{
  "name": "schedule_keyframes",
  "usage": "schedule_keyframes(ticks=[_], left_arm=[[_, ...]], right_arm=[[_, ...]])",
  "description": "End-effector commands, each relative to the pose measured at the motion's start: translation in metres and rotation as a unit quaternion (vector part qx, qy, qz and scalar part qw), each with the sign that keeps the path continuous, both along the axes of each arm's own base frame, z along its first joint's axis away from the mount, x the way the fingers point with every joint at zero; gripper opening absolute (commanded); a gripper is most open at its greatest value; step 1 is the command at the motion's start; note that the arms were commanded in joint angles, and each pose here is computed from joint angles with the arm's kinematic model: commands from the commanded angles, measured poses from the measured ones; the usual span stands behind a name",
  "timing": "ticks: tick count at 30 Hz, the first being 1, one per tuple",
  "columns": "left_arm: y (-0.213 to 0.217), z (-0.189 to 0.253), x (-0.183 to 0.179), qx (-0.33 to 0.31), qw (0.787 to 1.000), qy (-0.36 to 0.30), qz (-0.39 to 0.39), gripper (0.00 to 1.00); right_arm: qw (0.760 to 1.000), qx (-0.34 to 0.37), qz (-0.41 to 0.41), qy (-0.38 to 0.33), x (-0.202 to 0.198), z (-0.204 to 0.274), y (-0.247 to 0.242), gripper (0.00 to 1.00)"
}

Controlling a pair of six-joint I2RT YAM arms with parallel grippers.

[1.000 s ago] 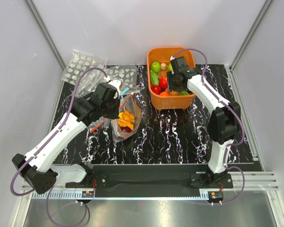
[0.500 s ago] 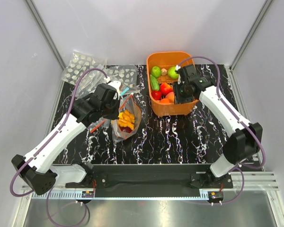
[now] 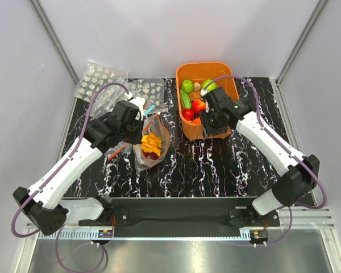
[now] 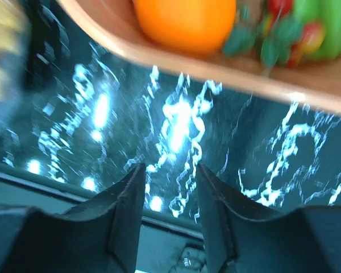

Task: Place the food in the zip-top bag and seal the zipper
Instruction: Move the bin to the center of the board, then pick up the fake fruit from the bin.

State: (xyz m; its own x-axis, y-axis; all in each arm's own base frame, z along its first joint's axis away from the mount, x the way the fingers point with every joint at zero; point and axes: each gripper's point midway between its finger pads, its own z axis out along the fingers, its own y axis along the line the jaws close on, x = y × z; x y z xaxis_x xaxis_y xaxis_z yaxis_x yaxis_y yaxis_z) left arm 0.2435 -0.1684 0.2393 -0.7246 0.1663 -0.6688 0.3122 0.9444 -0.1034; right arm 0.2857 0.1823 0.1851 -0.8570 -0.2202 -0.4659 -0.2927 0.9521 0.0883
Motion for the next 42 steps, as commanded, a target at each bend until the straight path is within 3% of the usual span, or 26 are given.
schedule_keyframes(ticks=[1, 5, 10, 19, 26, 42], left_arm=[[-0.001, 0.023, 0.003, -0.020, 0.999, -0.034, -0.006, 0.00], [-0.002, 0.019, 0.004, -0.020, 0.999, -0.029, -0.004, 0.00], [-0.004, 0.013, 0.003, -0.022, 0.999, -0.023, -0.005, 0.00], [-0.006, 0.014, 0.006, -0.027, 0.999, -0.026, -0.006, 0.00], [-0.012, 0.010, 0.006, -0.033, 0.999, -0.020, -0.014, 0.00], [-0.013, 0.004, 0.007, -0.033, 0.999, -0.015, -0.008, 0.00]], right_arm=[[0.992, 0.049, -0.004, -0.117, 0.033, 0.072, 0.010, 0.50], [0.989, 0.053, -0.006, -0.138, 0.068, 0.087, 0.014, 0.55], [0.986, 0.045, -0.037, -0.158, 0.127, 0.088, 0.011, 0.99], [0.968, 0.049, -0.115, -0.218, 0.235, 0.082, -0.008, 1.00], [0.961, 0.045, -0.155, -0.222, 0.298, 0.029, -0.019, 1.00], [0.948, 0.073, -0.214, -0.224, 0.365, -0.056, -0.037, 1.00]])
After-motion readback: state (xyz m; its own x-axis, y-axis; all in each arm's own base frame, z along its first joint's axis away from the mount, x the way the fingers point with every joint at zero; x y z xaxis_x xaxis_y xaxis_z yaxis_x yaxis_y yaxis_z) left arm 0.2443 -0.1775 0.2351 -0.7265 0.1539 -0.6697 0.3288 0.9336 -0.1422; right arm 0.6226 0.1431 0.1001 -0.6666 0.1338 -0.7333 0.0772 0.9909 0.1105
